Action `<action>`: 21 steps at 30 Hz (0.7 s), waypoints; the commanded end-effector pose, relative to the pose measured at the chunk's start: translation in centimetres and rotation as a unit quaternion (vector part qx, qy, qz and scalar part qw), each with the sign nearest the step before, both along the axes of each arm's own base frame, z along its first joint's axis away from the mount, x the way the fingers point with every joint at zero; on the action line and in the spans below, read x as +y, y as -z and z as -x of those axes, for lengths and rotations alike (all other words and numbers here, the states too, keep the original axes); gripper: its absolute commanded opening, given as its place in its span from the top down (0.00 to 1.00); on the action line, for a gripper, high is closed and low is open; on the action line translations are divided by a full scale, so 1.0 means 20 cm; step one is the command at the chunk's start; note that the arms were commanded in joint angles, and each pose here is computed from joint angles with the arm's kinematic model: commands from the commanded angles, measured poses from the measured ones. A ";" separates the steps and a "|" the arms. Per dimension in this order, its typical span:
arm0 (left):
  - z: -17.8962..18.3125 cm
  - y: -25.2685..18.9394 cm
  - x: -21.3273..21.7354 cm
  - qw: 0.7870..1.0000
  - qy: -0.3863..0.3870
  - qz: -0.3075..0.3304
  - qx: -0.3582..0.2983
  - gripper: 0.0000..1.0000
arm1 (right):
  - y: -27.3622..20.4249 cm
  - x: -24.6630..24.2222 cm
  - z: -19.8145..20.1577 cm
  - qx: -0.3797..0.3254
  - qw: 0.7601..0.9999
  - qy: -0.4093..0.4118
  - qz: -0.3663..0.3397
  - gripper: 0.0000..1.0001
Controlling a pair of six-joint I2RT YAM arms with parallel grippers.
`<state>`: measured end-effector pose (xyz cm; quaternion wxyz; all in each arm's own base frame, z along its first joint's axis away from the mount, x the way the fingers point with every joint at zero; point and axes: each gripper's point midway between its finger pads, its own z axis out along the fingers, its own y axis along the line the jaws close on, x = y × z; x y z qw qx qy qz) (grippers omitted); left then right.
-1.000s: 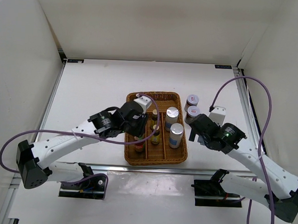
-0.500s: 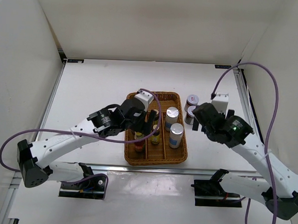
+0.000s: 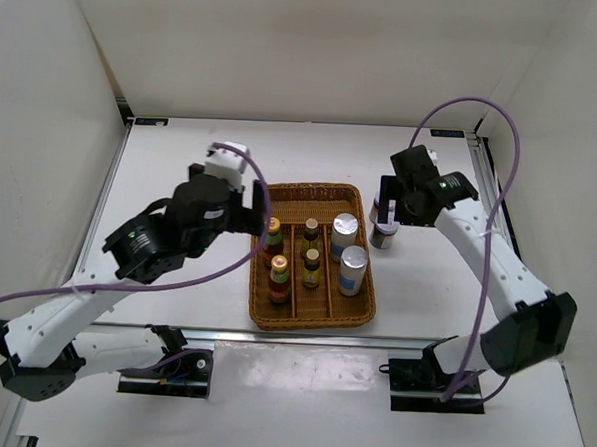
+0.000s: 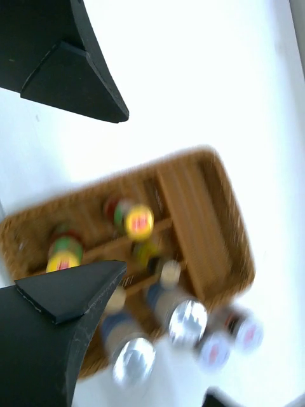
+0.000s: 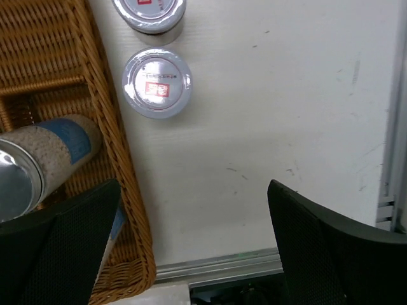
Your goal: Organize the condiment bottles
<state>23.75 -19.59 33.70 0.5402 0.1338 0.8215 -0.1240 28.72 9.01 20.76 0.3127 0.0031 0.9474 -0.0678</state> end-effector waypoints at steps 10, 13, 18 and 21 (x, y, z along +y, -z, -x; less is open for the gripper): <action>-0.06 0.42 0.69 0.962 -0.253 -0.098 0.020 0.00 | 0.22 0.14 -0.20 0.085 0.985 -0.049 -0.139 0.00; -0.06 0.50 0.70 0.960 -0.256 -0.112 0.027 0.00 | 0.30 0.15 -0.21 0.102 0.984 -0.050 -0.140 0.00; -0.06 0.59 0.75 0.954 -0.263 -0.145 0.017 0.00 | 0.42 0.17 -0.23 0.132 0.980 -0.038 -0.141 0.00; -0.08 0.59 0.72 0.960 -0.250 -0.130 0.005 0.00 | 0.48 0.14 -0.24 0.143 0.982 -0.026 -0.120 0.00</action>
